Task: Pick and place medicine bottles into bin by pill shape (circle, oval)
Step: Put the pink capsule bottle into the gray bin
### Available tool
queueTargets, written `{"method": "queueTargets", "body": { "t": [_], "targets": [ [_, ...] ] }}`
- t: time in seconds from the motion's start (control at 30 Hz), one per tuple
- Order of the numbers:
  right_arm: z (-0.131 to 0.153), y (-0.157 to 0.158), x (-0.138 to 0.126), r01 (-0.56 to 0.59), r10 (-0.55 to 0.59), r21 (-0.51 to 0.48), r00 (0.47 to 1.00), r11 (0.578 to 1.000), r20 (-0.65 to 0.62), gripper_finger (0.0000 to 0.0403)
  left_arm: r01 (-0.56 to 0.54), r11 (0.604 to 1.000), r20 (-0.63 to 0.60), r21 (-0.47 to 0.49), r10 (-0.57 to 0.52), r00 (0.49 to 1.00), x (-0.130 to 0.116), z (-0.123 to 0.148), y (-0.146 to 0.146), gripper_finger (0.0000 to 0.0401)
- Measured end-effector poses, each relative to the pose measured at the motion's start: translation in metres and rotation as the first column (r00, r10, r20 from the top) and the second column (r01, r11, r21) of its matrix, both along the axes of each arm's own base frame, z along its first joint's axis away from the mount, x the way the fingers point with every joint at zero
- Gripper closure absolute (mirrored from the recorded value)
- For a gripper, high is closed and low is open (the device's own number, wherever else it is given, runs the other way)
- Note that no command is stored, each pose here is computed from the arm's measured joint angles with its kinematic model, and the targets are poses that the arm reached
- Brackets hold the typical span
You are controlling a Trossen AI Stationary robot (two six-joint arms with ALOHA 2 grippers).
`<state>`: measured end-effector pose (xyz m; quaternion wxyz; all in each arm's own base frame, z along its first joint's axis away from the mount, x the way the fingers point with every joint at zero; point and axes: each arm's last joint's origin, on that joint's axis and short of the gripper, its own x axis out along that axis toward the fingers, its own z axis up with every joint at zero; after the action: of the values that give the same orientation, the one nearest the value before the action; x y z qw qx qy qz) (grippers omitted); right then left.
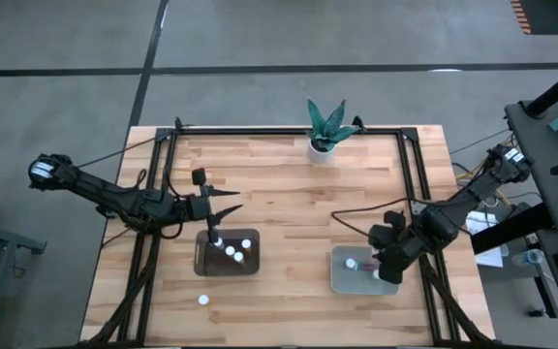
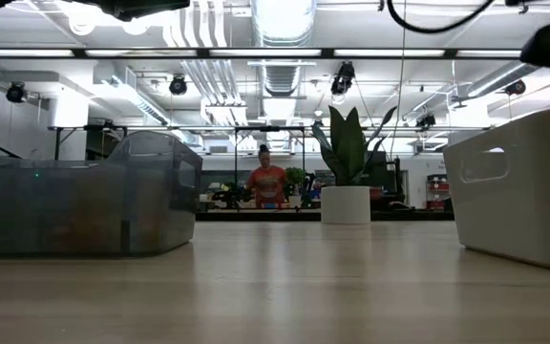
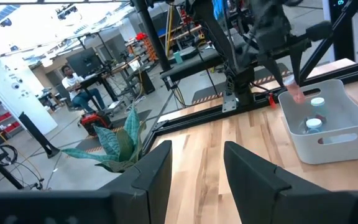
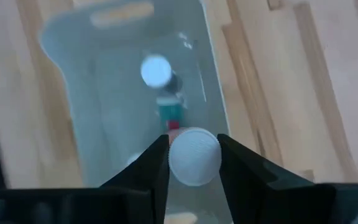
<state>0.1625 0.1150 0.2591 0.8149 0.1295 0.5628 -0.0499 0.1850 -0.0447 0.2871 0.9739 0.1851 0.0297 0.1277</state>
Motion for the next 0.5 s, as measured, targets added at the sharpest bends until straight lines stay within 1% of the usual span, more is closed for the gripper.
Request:
{"method": "queueTargets", "body": {
  "t": [0.1,0.23,0.33,0.5],
  "targets": [
    [-0.012,0.003,-0.006,-0.076,0.075,-0.044,0.997,0.996,-0.033,0.0296,0.0,1.0,0.001,-0.001,0.0,1.0,0.0,0.0,0.0,0.0272],
    [-0.024,0.009,-0.007,-0.134,0.127,-0.099,0.989,0.986,-0.071,0.0296,0.001,1.0,0.005,-0.001,-0.001,1.0,0.0,0.0,0.0,0.0272],
    [-0.031,0.015,-0.006,-0.197,0.185,-0.142,0.978,0.97,-0.091,0.0297,0.001,1.0,0.004,-0.001,-0.001,1.0,0.0,0.0,0.0,0.0272],
    [-0.039,0.029,-0.004,-0.293,0.282,-0.206,0.956,0.934,-0.08,0.0297,0.001,1.0,0.003,0.0,-0.001,1.0,0.0,0.0,0.0,0.0272]
  ]
}}
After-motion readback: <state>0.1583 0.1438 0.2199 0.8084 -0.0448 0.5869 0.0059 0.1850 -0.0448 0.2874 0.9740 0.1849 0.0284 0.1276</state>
